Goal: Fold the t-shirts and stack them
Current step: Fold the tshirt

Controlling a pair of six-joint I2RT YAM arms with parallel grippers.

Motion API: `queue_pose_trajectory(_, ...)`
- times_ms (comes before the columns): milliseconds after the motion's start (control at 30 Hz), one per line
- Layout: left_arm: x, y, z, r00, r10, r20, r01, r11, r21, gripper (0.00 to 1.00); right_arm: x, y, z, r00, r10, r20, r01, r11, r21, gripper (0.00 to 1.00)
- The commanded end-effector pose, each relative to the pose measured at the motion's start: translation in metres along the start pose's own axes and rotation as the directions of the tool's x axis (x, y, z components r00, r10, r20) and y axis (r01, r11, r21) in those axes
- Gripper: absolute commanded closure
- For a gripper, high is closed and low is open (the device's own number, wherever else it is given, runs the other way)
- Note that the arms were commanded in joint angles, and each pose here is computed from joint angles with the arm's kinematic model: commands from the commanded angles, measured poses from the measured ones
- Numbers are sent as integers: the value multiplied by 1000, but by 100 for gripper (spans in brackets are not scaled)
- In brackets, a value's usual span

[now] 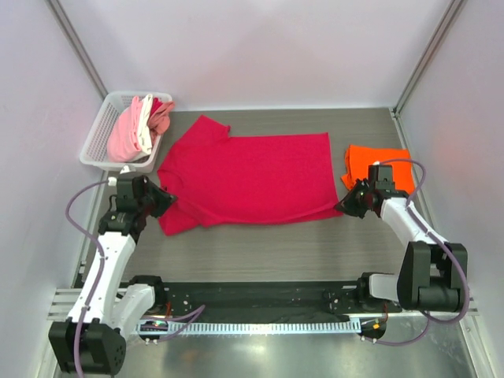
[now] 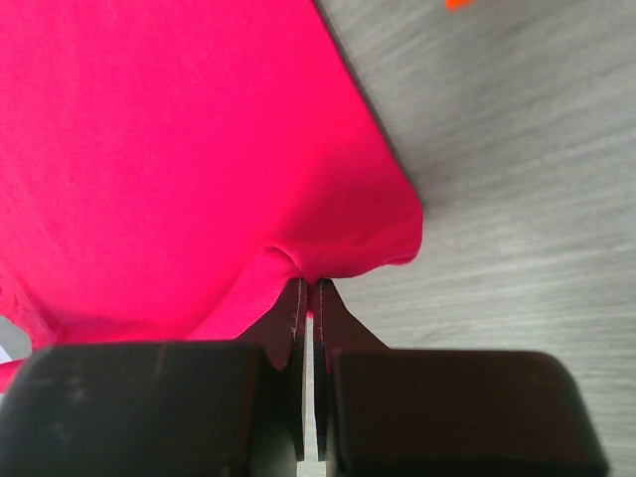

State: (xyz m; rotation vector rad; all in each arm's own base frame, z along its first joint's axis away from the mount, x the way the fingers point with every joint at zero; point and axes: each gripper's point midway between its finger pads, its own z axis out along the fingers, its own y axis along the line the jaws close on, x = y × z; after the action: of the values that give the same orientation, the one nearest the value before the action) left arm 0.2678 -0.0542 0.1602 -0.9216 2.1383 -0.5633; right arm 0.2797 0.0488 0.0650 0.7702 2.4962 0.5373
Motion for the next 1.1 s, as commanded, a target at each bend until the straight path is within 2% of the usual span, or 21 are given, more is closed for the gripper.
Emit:
queue_pose_trajectory(0, -27, -30, 5, 996, 45, 72, -51, 996, 73, 100, -35, 19, -1, 996, -31, 84, 33, 999, -26, 99)
queue_pose_trajectory(167, -49, -45, 29, 992, 59, 107, -66, 996, 65, 100, -53, 29, 8, 995, -23, 97, 26, 999, -34, 99)
queue_pose_trajectory(367, -56, -57, 61, 997, 39, 68, -43, 997, 60, 100, -71, 44, 30, 996, 3, 85, 1, 999, -52, 99)
queue_pose_trajectory(533, -75, -72, 71, 993, 35, 112, -43, 997, 66, 100, -81, 55, 42, 996, 2, 85, 4, 998, -64, 99)
queue_pose_trajectory(867, -85, -99, 97, 983, 133, 128, -140, 989, 50, 100, -90, 54, 49, 994, 15, 105, -9, 999, -50, 99)
queue_pose_trajectory(1000, -86, -96, 112, 984, 142, 108, -145, 989, 14, 100, -87, 49, 52, 995, 19, 101, -15, 999, -36, 99)
queue_pose_trajectory(1067, -84, -93, 121, 984, 148, 97, -147, 989, -9, 100, -86, 48, 54, 995, 22, 98, -19, 999, -30, 93)
